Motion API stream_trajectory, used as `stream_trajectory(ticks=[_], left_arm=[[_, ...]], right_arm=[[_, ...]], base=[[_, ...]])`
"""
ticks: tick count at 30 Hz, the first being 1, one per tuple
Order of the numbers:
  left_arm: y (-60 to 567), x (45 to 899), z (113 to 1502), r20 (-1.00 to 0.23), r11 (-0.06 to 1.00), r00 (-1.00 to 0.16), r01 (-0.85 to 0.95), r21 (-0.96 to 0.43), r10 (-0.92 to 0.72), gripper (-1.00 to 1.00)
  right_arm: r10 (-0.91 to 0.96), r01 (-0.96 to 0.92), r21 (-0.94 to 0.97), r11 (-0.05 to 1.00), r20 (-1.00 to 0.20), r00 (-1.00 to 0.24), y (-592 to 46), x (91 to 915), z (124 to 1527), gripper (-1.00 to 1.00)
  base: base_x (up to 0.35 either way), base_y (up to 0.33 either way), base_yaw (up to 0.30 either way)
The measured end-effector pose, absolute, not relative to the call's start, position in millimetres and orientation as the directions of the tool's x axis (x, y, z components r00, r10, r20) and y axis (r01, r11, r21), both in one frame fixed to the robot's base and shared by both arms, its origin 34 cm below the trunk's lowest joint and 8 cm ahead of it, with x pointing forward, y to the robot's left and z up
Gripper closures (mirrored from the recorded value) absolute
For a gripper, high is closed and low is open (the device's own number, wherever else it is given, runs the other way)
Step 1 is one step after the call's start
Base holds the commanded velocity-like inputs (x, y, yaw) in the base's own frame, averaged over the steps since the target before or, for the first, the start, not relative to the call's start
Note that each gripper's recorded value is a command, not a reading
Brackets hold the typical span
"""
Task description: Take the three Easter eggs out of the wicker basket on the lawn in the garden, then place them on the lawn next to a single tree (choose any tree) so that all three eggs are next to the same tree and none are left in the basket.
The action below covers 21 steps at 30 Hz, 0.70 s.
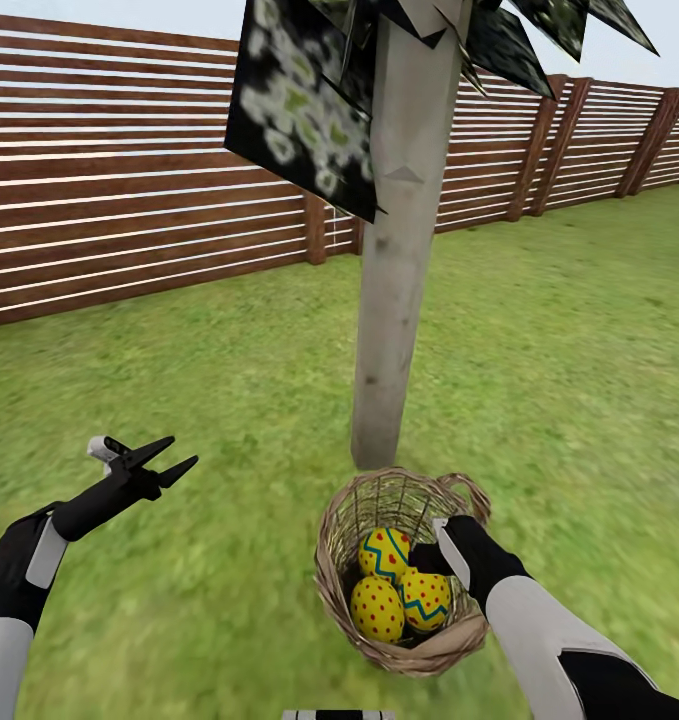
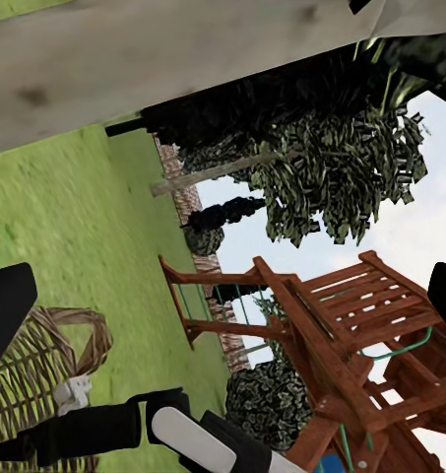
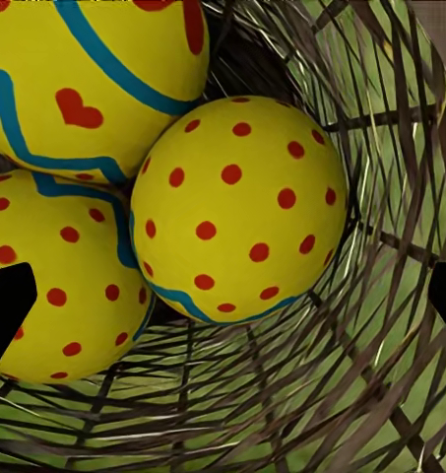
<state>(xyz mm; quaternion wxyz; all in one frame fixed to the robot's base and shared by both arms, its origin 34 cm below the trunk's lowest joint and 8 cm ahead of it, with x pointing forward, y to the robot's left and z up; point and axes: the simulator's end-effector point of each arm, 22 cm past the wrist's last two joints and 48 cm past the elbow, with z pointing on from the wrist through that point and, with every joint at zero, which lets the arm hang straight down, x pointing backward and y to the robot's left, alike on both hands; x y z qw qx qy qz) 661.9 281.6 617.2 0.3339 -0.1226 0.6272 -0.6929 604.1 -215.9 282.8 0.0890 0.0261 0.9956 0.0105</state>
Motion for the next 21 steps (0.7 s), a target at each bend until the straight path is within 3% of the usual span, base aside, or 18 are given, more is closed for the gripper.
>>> stream_trajectory(ticks=[21], left_arm=[[281.7, 655.3, 592.5, -0.249, 0.01, -0.747, 0.309, -0.951, -0.617, -1.0]], right_arm=[[0.049, 0.046, 0.02, 0.999, -0.19, -0.981, -217.0, 602.2, 260.8, -1.0]], base=[[0.0, 0.0, 0.0]])
